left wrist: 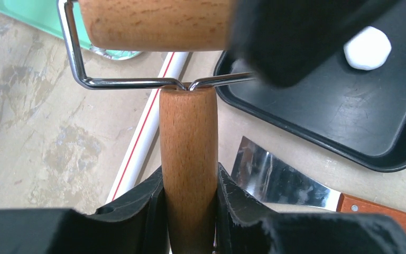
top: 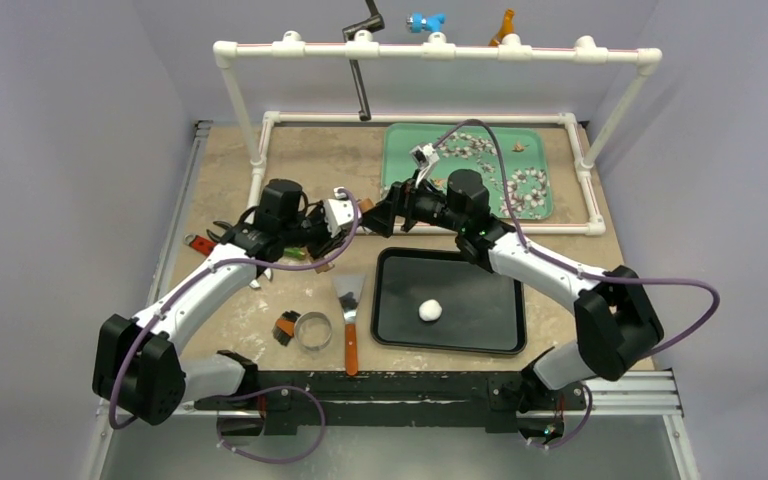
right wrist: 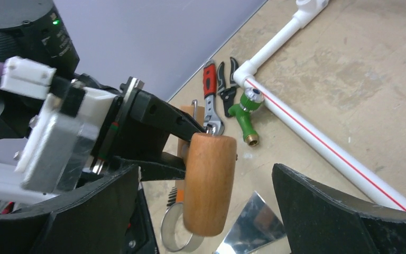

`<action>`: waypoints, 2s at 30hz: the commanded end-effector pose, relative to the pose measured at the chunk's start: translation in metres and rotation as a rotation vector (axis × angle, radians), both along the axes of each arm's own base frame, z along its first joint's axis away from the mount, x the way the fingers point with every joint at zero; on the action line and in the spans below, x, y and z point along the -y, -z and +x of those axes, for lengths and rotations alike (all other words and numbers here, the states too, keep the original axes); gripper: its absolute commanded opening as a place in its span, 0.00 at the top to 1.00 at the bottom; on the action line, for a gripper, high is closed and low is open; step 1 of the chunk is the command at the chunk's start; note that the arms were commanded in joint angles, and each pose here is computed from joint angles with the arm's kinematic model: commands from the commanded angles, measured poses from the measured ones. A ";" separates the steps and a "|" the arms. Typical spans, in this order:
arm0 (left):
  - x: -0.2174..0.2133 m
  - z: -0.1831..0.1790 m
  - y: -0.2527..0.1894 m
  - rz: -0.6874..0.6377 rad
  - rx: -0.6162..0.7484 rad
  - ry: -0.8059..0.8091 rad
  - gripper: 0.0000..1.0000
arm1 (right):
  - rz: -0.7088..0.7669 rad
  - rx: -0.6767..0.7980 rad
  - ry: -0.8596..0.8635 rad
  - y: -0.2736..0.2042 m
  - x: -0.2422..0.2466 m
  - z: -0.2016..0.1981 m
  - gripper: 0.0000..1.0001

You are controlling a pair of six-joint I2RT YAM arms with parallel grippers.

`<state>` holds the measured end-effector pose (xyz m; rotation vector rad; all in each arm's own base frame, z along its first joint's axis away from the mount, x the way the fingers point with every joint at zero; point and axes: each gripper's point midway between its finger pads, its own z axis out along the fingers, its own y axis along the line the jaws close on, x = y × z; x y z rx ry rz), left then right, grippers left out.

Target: Roll out the dumpling wrappers from the dough

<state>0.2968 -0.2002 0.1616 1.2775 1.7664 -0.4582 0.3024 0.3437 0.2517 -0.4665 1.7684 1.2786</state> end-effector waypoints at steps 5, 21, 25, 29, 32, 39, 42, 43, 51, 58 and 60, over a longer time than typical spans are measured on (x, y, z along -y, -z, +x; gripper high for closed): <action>0.020 0.008 -0.033 -0.026 0.127 0.060 1.00 | 0.081 -0.126 -0.062 0.001 -0.012 0.007 0.13; 0.029 0.013 -0.031 -0.015 0.117 0.063 1.00 | 0.109 -0.221 -0.153 0.023 -0.039 0.002 0.47; 0.029 0.014 -0.028 -0.007 0.108 0.061 1.00 | 0.112 -0.223 -0.128 0.024 -0.038 0.006 0.61; 0.029 0.017 -0.025 -0.009 0.097 0.048 1.00 | 0.107 -0.235 -0.159 0.026 -0.042 0.000 0.99; 0.029 0.022 -0.029 -0.017 0.077 0.012 0.92 | 0.078 -0.250 -0.162 0.032 -0.038 -0.005 1.00; 0.030 0.001 -0.044 -0.047 0.022 0.054 0.00 | -0.165 -0.202 -0.008 0.033 0.006 -0.005 1.00; 0.033 -0.012 -0.055 -0.067 -0.031 0.084 0.00 | -0.277 -0.167 0.060 0.018 0.031 -0.009 1.00; 0.033 -0.015 -0.058 -0.075 -0.044 0.081 0.00 | -0.322 -0.169 0.091 0.017 0.041 -0.011 1.00; 0.043 0.004 -0.020 -0.056 -0.245 -0.116 0.17 | -0.625 -0.291 0.338 0.035 0.130 -0.037 1.00; 0.081 0.023 0.027 0.107 -0.229 -0.144 0.17 | -0.690 -0.372 0.439 0.048 0.164 -0.061 1.00; 0.089 0.034 0.033 0.171 -0.181 -0.146 0.17 | -0.689 -0.351 0.504 0.047 0.176 -0.060 1.00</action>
